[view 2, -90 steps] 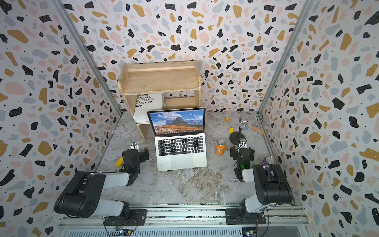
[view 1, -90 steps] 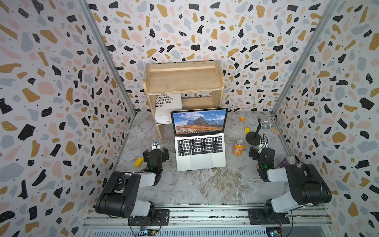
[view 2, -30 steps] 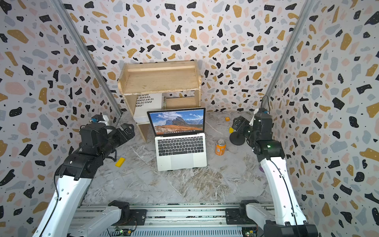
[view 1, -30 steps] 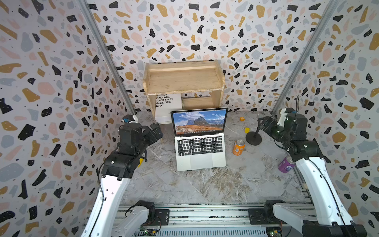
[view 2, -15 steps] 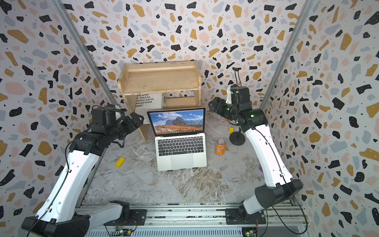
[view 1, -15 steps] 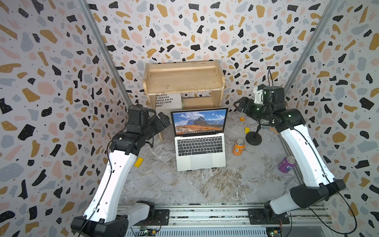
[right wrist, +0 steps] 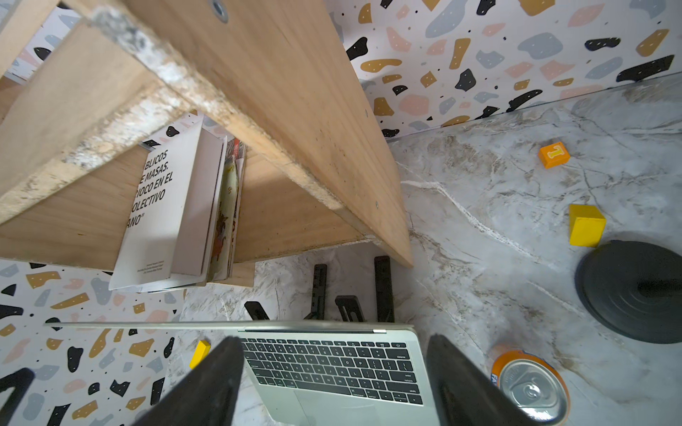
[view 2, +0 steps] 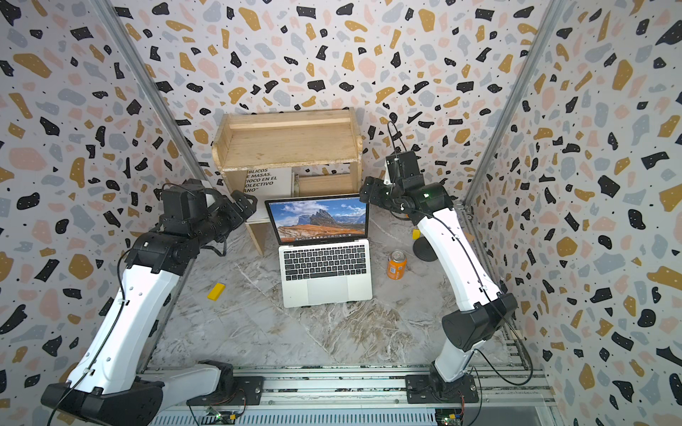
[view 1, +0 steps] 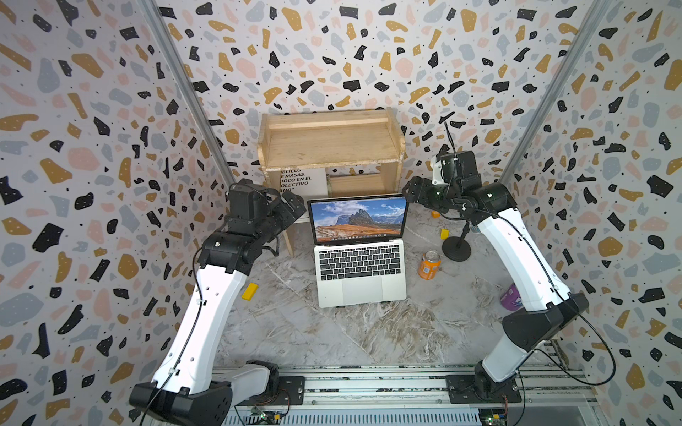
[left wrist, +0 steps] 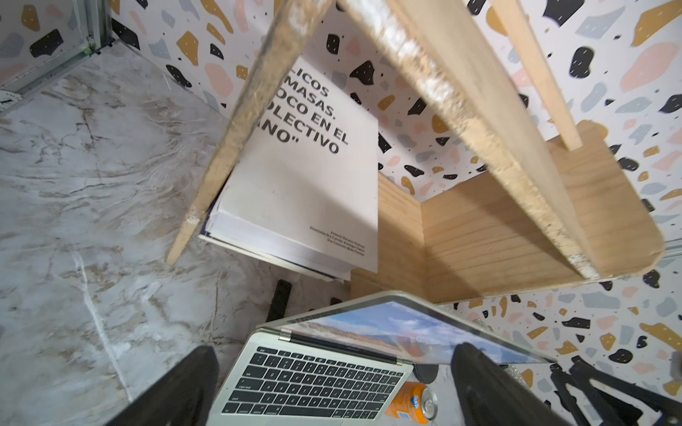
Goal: Close the laptop lid and set it aside
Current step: Close the lid of the laptop.
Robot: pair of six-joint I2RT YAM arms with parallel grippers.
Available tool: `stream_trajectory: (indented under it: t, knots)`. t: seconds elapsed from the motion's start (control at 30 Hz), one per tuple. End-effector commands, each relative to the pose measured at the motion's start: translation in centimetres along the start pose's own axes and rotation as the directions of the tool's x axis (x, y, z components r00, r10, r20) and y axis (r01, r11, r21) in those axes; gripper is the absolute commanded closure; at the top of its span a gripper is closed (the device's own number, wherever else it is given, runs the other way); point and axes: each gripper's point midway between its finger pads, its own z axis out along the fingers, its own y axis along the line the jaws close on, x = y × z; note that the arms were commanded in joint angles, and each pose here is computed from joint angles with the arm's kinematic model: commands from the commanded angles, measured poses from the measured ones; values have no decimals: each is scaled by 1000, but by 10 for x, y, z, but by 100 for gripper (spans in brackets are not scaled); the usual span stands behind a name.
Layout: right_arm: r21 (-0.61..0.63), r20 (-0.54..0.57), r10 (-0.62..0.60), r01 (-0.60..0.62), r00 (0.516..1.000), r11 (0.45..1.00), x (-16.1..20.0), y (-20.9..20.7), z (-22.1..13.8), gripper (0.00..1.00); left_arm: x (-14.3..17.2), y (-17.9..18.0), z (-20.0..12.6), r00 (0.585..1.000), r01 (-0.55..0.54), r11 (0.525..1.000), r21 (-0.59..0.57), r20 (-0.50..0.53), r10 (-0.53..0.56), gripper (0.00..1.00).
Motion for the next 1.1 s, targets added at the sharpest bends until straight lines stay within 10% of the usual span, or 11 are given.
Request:
stream_trajectory:
  t: [0.0,1.07]
  knots:
    - [24,25,-31,30,999,999,-7,1,-10,17,-19,-20,1,998,13,999,51,62,-16,0]
    - [81,0,-90,90,996,993,-10,-1,15,17,5,-31,42,993,-115,993,-20,15,116,0]
